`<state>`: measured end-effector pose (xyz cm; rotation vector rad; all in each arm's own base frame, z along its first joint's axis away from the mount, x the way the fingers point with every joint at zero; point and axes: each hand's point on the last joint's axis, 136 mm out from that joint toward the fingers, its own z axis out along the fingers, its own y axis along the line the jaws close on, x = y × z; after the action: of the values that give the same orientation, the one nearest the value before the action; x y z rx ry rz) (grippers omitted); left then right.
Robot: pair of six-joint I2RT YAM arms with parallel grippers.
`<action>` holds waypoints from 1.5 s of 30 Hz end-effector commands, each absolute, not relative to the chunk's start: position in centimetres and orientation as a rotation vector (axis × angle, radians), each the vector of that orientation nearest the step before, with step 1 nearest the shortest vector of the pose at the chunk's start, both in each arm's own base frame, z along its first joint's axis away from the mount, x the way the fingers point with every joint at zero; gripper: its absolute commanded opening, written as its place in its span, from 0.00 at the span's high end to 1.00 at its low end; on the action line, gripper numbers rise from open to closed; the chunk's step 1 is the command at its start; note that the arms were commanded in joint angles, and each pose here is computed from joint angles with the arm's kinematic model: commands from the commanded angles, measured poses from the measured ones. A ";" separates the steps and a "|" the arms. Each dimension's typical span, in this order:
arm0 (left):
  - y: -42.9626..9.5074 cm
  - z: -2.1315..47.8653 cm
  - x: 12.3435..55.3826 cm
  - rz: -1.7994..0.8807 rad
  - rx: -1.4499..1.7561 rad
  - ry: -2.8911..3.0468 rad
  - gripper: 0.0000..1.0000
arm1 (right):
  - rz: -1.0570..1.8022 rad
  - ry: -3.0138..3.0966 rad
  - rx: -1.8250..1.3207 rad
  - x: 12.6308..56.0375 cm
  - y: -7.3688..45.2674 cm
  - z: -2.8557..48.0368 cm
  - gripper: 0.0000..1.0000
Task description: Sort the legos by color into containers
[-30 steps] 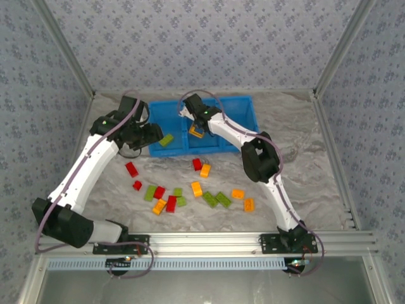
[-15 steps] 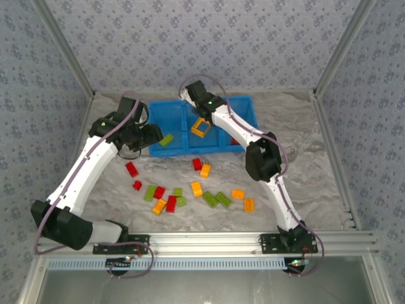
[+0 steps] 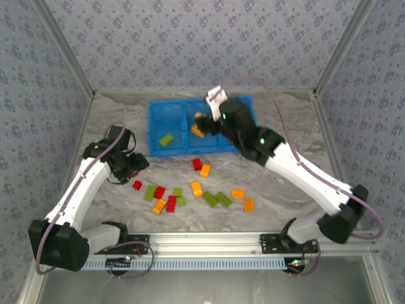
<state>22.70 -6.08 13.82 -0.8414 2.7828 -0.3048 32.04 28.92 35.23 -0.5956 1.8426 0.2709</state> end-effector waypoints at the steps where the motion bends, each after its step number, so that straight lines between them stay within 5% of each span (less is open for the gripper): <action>1: -4.1 11.7 22.2 -0.229 -0.954 2.793 0.30 | 0.412 2.057 -0.628 27.2 30.4 27.4 0.17; 10: -1.6 8.7 27.2 -0.277 -1.096 2.696 0.26 | 0.550 2.226 -0.714 21.0 30.3 19.6 0.17; 17: -4.8 8.4 22.9 -0.248 -1.011 2.832 0.27 | 0.493 2.235 -0.688 22.3 30.6 19.6 0.18; 22: -7.0 7.2 19.4 -0.323 -1.218 2.774 0.15 | 0.506 2.247 -0.674 22.7 30.9 19.4 0.18; 31: -8.3 5.8 20.2 -0.363 -1.668 2.540 0.12 | 0.528 2.268 -0.700 22.3 31.5 19.0 0.18; 45: -9.4 1.7 20.7 -0.323 -1.744 2.533 0.15 | 0.512 2.299 -0.694 21.6 30.3 17.8 0.18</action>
<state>19.48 -9.12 2.19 -1.7402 2.5685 -0.2981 22.11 30.87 17.96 -0.7074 2.2820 0.5060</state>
